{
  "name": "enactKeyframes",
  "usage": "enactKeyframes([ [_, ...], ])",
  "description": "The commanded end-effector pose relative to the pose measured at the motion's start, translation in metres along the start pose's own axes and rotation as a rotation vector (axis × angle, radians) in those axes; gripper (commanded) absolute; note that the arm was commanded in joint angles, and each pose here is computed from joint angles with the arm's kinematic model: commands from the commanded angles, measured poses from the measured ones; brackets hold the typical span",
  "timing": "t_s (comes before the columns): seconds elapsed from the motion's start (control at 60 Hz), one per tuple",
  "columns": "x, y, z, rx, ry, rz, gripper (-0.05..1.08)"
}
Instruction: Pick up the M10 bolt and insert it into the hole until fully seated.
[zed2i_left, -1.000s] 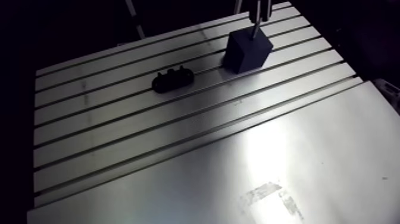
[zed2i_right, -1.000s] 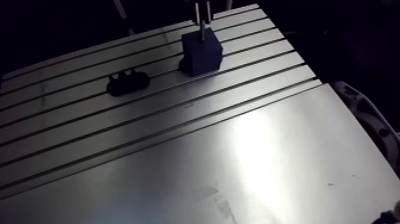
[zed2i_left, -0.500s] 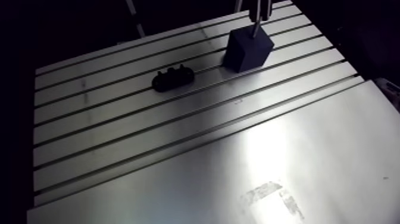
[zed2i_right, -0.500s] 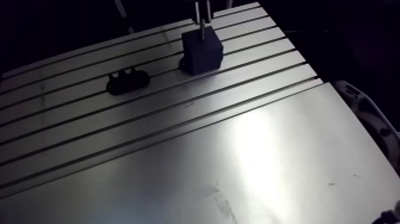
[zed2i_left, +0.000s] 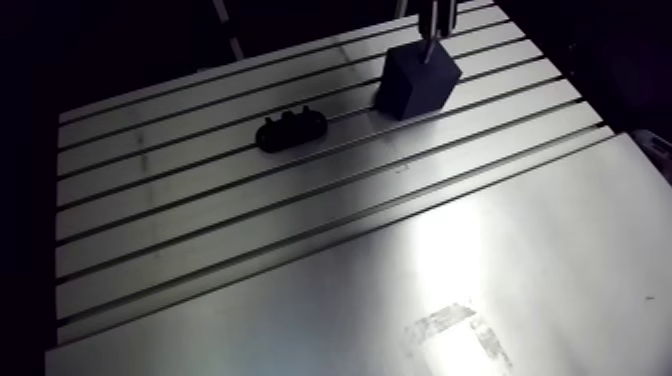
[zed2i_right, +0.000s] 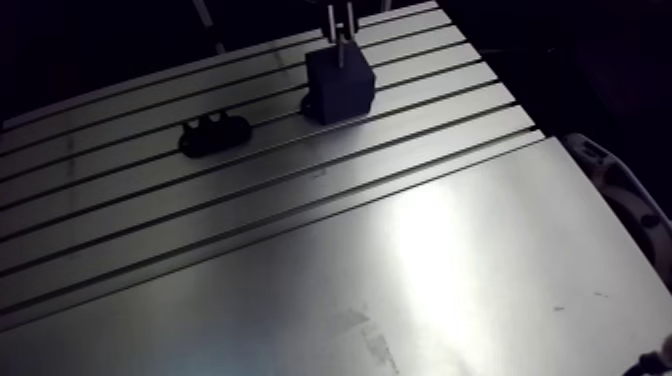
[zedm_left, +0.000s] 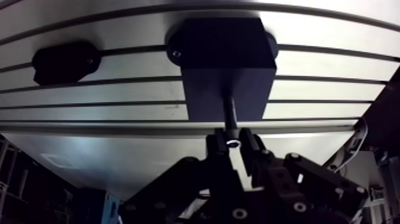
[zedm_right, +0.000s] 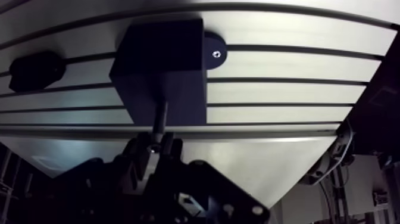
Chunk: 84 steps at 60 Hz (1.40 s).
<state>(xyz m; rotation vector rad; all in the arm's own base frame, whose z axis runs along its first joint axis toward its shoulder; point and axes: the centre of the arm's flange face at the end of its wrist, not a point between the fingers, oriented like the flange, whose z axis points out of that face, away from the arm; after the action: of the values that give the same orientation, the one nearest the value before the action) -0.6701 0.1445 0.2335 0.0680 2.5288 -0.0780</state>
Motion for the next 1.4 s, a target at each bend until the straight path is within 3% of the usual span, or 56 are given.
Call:
enactKeyframes([
  [0.017, 0.001, 0.001, 0.000, 0.000, 0.000, 0.000, 1.08],
  [0.933, 0.003, -0.003, 0.011, 0.001, -0.009, -0.005, 1.06],
  [0.967, 0.003, -0.003, 0.012, 0.001, -0.009, -0.006, 1.02],
  [0.983, 0.003, -0.003, 0.012, 0.001, -0.008, -0.008, 0.91],
  [1.0, 0.003, -0.003, 0.012, 0.001, -0.008, -0.008, 0.91],
  [1.017, 0.003, -0.003, 0.013, 0.002, -0.011, -0.010, 0.73],
  [1.033, 0.003, -0.003, 0.013, 0.002, -0.011, -0.010, 0.73],
  [1.05, 0.003, -0.003, 0.015, 0.004, -0.014, -0.012, 0.47],
  [1.067, 0.003, -0.003, 0.015, 0.004, -0.014, -0.012, 0.47],
  [1.083, 0.002, -0.004, 0.015, 0.004, -0.014, -0.015, 0.20],
  [1.1, 0.002, -0.004, 0.015, 0.004, -0.014, -0.015, 0.20],
  [1.117, 0.001, -0.004, 0.015, 0.004, -0.014, -0.019, 0.04],
  [1.4, -0.011, 0.000, -0.010, 0.003, 0.045, -0.031, 0.01],
])
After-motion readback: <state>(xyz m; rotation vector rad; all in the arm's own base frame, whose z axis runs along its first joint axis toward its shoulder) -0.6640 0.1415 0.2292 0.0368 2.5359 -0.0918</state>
